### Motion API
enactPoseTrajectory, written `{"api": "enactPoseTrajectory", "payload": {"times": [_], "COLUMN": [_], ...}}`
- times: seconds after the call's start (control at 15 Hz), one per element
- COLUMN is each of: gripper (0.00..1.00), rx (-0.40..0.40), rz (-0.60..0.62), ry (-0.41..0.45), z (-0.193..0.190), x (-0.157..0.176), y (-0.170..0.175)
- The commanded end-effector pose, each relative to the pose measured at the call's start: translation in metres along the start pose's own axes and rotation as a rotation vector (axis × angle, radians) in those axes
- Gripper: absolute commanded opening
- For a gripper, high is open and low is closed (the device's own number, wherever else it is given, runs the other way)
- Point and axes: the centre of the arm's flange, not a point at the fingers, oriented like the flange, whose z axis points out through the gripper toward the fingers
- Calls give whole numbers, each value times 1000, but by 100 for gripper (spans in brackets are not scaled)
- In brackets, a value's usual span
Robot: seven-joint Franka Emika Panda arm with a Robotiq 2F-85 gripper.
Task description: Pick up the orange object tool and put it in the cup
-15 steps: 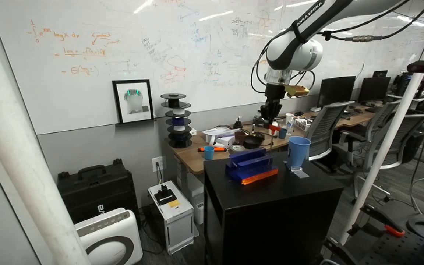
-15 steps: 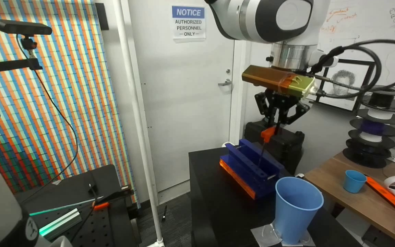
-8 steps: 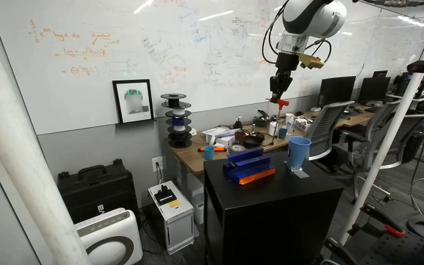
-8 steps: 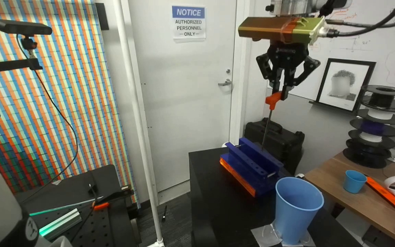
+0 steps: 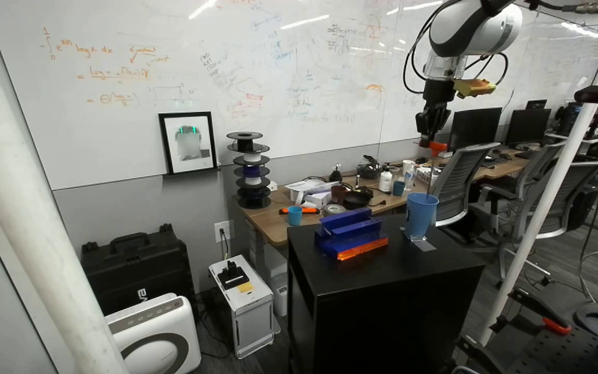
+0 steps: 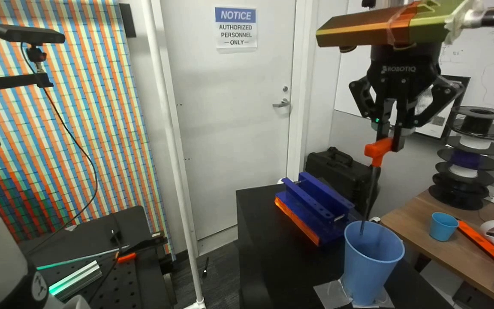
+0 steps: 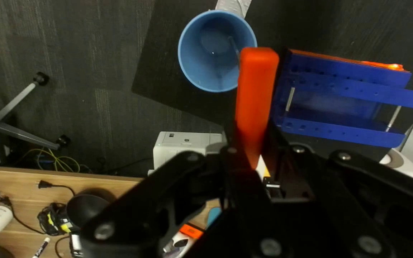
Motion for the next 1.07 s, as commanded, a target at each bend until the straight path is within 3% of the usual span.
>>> {"api": "enactPoseTrajectory", "payload": {"times": [0.0, 0.33, 0.47, 0.67, 0.93, 1.0], "gripper": [5, 5, 47, 55, 87, 69], "rx": [-25, 22, 50, 93, 256, 182], "rz": [25, 26, 37, 38, -7, 22], "ry": [10, 14, 12, 46, 106, 74], "z": [20, 71, 74, 44, -28, 16], "x": [0, 8, 8, 3, -26, 1], "y": [6, 2, -1, -9, -30, -22]}}
